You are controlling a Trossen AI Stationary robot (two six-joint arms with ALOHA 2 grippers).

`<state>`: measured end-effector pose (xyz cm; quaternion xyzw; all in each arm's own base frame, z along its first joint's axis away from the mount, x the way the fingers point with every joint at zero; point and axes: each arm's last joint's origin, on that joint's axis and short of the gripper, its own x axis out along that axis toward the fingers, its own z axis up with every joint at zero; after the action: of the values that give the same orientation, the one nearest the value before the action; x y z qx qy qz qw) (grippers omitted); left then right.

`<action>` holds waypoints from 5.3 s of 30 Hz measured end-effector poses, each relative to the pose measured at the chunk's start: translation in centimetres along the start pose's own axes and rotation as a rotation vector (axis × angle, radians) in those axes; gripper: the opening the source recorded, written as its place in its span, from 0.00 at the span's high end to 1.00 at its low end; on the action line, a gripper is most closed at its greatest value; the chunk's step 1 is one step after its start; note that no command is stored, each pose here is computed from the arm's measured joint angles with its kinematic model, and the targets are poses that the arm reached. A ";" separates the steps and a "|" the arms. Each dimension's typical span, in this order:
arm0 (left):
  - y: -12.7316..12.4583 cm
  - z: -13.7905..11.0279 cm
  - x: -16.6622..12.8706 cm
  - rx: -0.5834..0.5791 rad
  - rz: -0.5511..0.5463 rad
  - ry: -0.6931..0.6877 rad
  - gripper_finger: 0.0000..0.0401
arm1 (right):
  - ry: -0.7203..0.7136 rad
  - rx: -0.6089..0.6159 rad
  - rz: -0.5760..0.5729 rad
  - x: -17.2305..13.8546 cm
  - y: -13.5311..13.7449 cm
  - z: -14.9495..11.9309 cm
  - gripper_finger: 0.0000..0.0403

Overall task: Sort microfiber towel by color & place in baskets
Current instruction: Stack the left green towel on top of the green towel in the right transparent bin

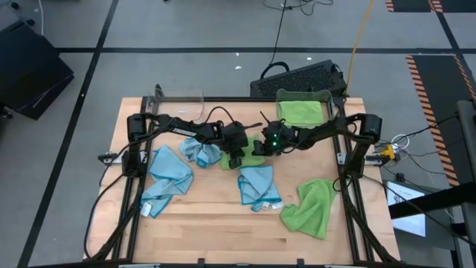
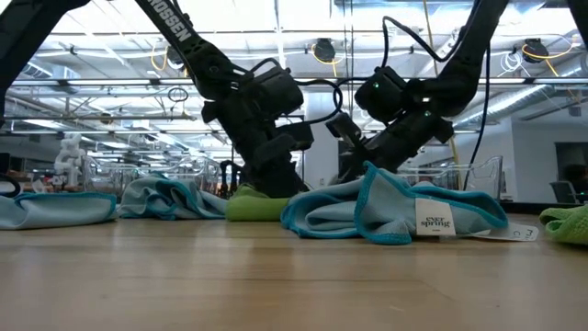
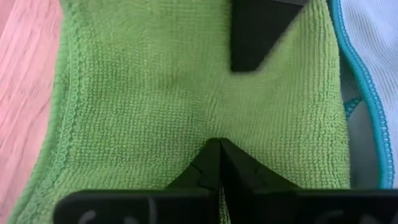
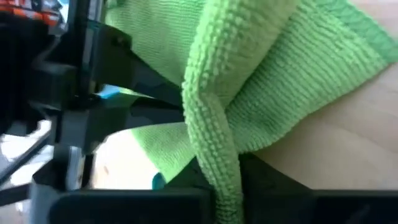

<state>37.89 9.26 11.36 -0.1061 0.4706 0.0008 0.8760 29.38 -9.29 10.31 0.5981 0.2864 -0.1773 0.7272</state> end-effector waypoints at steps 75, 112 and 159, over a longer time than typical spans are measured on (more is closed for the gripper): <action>-1.9 -7.5 -13.3 -0.542 0.332 0.056 0.85 | -0.340 -0.153 0.091 -27.9 6.5 9.3 1.00; -3.1 -6.9 -15.1 -0.686 0.317 -0.075 0.85 | -0.149 -0.623 -0.125 -26.9 0.7 15.4 0.99; -2.8 -6.7 -15.2 -0.707 0.363 -0.120 0.85 | 0.024 -0.508 -0.391 -23.8 -3.0 13.7 0.99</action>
<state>24.18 6.81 20.81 -0.3160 0.4004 0.3235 0.7970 12.02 -25.23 24.63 0.3329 0.4394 -0.2294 0.8022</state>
